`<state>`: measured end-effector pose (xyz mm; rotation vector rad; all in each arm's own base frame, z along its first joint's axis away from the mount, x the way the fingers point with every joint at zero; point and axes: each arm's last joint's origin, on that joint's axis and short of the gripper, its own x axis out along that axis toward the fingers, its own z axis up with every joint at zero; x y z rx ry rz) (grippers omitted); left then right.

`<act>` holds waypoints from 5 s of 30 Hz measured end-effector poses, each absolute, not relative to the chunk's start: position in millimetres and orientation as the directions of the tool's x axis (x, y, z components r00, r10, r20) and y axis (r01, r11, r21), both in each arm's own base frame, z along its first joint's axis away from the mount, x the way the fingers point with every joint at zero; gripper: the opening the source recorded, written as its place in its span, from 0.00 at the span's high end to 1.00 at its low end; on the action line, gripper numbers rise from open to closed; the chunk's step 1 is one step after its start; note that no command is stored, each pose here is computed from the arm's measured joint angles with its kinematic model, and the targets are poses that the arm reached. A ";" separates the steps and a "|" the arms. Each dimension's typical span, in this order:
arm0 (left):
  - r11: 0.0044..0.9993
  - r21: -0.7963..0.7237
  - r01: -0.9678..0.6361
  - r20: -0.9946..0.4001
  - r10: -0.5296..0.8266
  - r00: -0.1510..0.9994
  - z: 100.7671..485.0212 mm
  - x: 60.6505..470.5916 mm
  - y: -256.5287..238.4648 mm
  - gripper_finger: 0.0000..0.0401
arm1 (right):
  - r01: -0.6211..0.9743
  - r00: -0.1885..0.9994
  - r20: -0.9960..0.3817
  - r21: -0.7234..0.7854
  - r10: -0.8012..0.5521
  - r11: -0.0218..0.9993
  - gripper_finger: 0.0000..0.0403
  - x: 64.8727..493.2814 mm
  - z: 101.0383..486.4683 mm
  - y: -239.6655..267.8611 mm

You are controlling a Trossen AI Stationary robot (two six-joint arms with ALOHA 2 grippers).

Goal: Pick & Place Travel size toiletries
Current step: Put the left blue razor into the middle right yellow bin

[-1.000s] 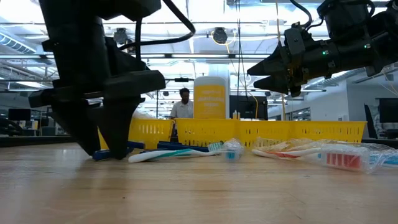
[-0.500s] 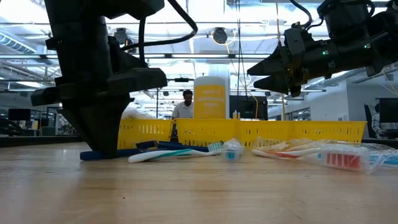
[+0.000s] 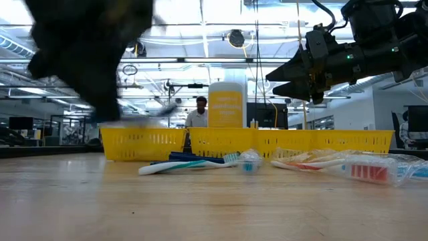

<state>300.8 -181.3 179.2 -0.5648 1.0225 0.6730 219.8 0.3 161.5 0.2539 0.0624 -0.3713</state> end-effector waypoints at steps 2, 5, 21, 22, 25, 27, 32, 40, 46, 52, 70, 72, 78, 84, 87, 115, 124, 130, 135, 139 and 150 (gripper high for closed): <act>0.700 -0.114 -0.705 -0.845 0.304 0.439 191.2 300.0 -186.8 0.98 | 0.349 0.937 -0.107 0.236 -0.332 0.907 0.31 220.0 161.5 0.9; 0.767 -0.092 -0.635 -0.716 0.392 0.578 209.3 302.2 -193.8 0.98 | 0.275 0.961 -0.092 0.250 -0.260 0.928 0.31 220.8 163.2 2.8; 0.933 0.008 -0.360 -0.298 0.346 0.890 263.2 371.8 -166.0 0.98 | -0.056 0.988 0.147 0.106 0.040 0.993 0.31 234.0 207.6 58.8; 0.938 0.001 -0.348 -0.298 0.332 0.895 264.0 374.7 -161.7 0.98 | -0.069 0.987 0.154 0.092 0.054 0.993 0.31 234.4 210.0 62.5; 0.949 -0.033 -0.313 -0.298 0.289 0.910 265.8 382.0 -150.1 0.99 | -0.098 0.981 0.175 0.063 0.086 0.993 0.31 235.2 216.3 71.3; 0.948 -0.041 -0.314 -0.303 0.288 0.908 265.7 384.7 -143.8 0.98 | -0.106 0.979 0.178 0.047 0.096 0.993 0.31 235.6 218.1 74.3; 0.951 -0.049 -0.304 -0.308 0.275 0.911 265.8 387.7 -137.3 0.98 | -0.108 0.979 0.177 0.045 0.098 0.993 0.31 235.5 218.2 75.1; 0.953 -0.062 -0.298 -0.312 0.265 0.912 265.7 389.0 -134.5 0.98 | -0.109 0.977 0.188 0.056 0.097 0.992 0.45 235.3 219.2 75.1; 0.951 -0.074 -0.301 -0.311 0.264 0.913 265.7 388.9 -134.8 0.96 | -0.107 0.977 0.190 0.059 0.094 0.993 0.73 235.4 219.5 74.4; 0.948 -0.099 -0.304 -0.317 0.259 0.912 261.6 391.5 -134.8 0.95 | -0.114 0.978 0.182 0.056 0.102 0.992 0.94 235.5 218.7 74.8; 0.942 -0.271 -0.199 -0.271 0.123 0.955 289.1 375.4 -146.8 0.48 | -0.002 1.000 0.019 0.013 0.001 1.000 0.94 242.0 203.0 54.8; 0.924 -0.319 -0.211 -0.291 0.116 0.950 300.8 365.0 -146.6 0.42 | 0.050 0.998 -0.049 -0.009 -0.050 0.999 0.94 241.3 192.9 50.9; 0.905 -0.291 -0.311 -0.330 0.210 0.920 304.5 351.9 -144.4 0.31 | 0.201 0.973 -0.111 -0.016 -0.201 0.980 0.94 242.1 189.3 42.1; 0.911 -0.198 -0.361 -0.303 0.293 0.907 305.5 340.0 -162.1 0.28 | 0.391 0.906 -0.148 -0.068 -0.397 0.918 0.94 239.9 183.6 32.1; 0.892 -0.161 -0.423 -0.310 0.361 0.879 302.0 332.3 -167.8 0.28 | 0.481 0.842 -0.196 -0.151 -0.503 0.864 0.94 233.5 170.6 26.8; 0.813 -0.108 -0.572 -0.388 0.496 0.777 275.7 314.8 -176.2 0.36 | 0.564 0.805 -0.200 -0.035 -0.559 0.825 0.87 220.3 155.5 6.0; 0.807 -0.115 -0.580 -0.395 0.498 0.772 266.0 313.4 -174.3 0.35 | 0.568 0.803 -0.199 -0.026 -0.561 0.822 0.70 220.2 155.5 6.0; 0.790 -0.128 -0.600 -0.408 0.509 0.758 255.6 311.4 -170.7 0.35 | 0.587 0.799 -0.199 0.050 -0.568 0.808 0.50 220.3 155.5 4.1; 0.783 -0.138 -0.606 -0.416 0.509 0.753 251.8 310.6 -169.5 0.36 | 0.561 0.820 -0.207 0.111 -0.533 0.821 0.37 221.3 155.4 2.4; 0.787 -0.141 -0.600 -0.424 0.500 0.755 251.5 310.6 -169.7 0.34 | 0.567 0.816 -0.207 0.107 -0.540 0.817 0.32 221.2 155.4 1.2; 0.790 -0.140 -0.597 -0.428 0.496 0.756 251.4 310.6 -169.8 0.33 | 0.586 0.809 -0.141 0.139 -0.570 0.798 0.32 222.1 162.5 1.6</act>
